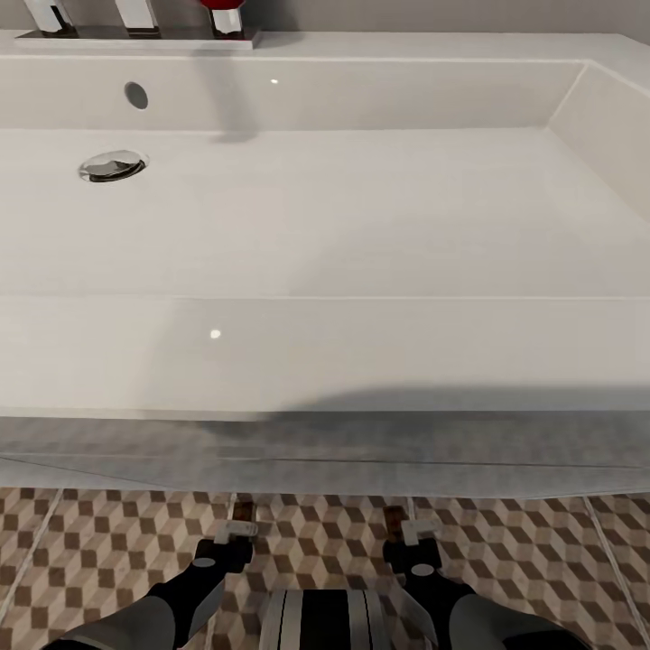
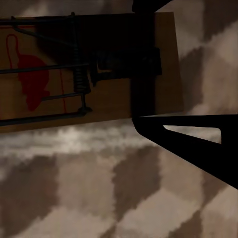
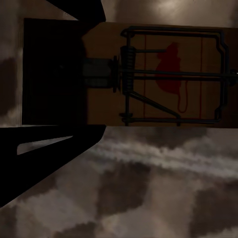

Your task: Take the four mousetraps from the cabinet in the bathroom and place them on the bathroom floor. Make sure all four end up on the same floor surface, and ensure that at least two of them are either under or directly next to the same bathroom sink.

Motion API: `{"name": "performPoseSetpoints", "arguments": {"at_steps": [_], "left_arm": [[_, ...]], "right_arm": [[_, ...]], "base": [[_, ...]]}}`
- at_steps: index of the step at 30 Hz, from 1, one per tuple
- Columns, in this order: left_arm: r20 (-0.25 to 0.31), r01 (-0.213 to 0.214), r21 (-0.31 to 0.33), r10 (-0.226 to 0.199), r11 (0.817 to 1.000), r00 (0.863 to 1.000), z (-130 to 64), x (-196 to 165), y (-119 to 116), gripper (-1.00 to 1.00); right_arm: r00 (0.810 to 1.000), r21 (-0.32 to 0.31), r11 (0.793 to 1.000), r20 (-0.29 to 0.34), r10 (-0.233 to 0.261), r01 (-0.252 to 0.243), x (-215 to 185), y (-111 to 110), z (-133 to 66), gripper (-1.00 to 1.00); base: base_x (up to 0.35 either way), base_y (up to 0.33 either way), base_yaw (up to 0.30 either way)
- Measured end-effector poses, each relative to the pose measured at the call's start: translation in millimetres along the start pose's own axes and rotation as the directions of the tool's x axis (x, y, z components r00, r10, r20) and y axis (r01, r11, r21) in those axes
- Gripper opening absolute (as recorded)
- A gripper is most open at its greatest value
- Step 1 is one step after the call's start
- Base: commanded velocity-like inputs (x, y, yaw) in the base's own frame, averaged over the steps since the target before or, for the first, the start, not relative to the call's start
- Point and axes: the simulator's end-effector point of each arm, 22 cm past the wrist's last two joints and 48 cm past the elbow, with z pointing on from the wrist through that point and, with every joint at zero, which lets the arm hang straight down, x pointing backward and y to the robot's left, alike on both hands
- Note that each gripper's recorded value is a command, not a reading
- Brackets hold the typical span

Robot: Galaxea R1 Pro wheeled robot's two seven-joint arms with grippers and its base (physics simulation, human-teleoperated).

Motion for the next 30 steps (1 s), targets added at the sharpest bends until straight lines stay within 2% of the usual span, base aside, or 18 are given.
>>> {"name": "performPoseSetpoints", "arguments": {"at_steps": [6, 13, 22, 30], "left_arm": [[0.003, 0.001, 0.001, -0.001, 1.0, 1.0, 0.2, -2, 0, -1.0], [0.013, 0.001, 0.026, -0.001, 1.0, 1.0, -0.7, -10, -12, -1.0], [0.045, 0.006, 0.04, -0.007, 0.999, 0.999, -1.7, -27, -20, -1.0], [0.05, 0.006, 0.043, -0.008, 0.999, 0.999, -2.1, -34, -22, -1.0]], "right_arm": [[1.0, -0.003, 1.0, 0.007, 0.001, -0.001, -3, 3, -0.3, -1.0], [1.0, -0.003, 1.0, 0.014, 0.004, -0.004, -6, 3, -0.2, -1.0], [0.999, 0.0, 1.0, 0.051, 0.016, -0.016, -24, 1, 1.1, -1.0], [0.997, 0.0, 1.0, 0.074, 0.023, -0.023, -36, 2, 1.4, -1.0]], "base": [[0.0, 0.0, 0.0], [0.0, 0.0, 0.0], [0.0, 0.0, 0.0], [0.0, 0.0, 0.0]]}}
